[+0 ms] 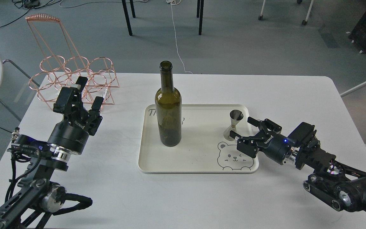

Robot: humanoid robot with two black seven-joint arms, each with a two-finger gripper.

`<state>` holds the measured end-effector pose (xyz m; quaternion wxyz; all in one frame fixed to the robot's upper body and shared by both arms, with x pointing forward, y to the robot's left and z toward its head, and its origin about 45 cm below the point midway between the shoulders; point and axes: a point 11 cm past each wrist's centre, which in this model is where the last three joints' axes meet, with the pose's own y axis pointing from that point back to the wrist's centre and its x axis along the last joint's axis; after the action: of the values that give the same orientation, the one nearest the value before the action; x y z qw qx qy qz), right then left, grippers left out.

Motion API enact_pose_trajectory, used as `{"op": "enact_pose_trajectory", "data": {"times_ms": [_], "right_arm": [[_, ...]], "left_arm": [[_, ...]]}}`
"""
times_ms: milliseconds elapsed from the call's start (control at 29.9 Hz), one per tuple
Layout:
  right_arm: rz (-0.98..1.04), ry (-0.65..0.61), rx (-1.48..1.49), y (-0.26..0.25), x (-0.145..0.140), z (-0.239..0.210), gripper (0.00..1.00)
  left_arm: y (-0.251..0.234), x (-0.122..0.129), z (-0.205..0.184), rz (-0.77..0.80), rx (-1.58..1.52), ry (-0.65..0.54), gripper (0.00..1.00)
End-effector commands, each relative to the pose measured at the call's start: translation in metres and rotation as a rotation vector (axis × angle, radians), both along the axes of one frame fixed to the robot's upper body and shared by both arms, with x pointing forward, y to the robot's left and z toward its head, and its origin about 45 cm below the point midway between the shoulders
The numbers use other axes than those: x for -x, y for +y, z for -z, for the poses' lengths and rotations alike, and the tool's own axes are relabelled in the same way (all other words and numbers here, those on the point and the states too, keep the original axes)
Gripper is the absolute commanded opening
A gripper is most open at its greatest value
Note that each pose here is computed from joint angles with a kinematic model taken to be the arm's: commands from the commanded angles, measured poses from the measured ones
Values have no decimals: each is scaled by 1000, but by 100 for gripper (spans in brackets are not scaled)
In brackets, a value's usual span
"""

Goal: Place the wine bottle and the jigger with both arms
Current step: 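Grasp the silver jigger with the right gripper and lift it, then carry the jigger off the tray and set it on the table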

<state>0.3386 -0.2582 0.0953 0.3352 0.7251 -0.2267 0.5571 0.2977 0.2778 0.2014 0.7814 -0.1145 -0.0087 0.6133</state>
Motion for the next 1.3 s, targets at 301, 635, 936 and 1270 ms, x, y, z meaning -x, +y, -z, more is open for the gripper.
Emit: {"op": "enact_pose_trajectory", "data": {"times_ms": [301,635,936,1270], "right_arm": [[4,9,-15,20,-6,9,69],[16,8,-25,17,-8,7,27],[67,-42,-110,11,-21,-21,23],[272,-90,-167,-66,-37,-58,24]], "left_arm": [[0,1,-1,-2,3,-7,98],[0,1,-1,0,4,-9,98],[1,1,-1,-1,1,-9,98],[-1,1,-1,2,4,-8,98]]}}
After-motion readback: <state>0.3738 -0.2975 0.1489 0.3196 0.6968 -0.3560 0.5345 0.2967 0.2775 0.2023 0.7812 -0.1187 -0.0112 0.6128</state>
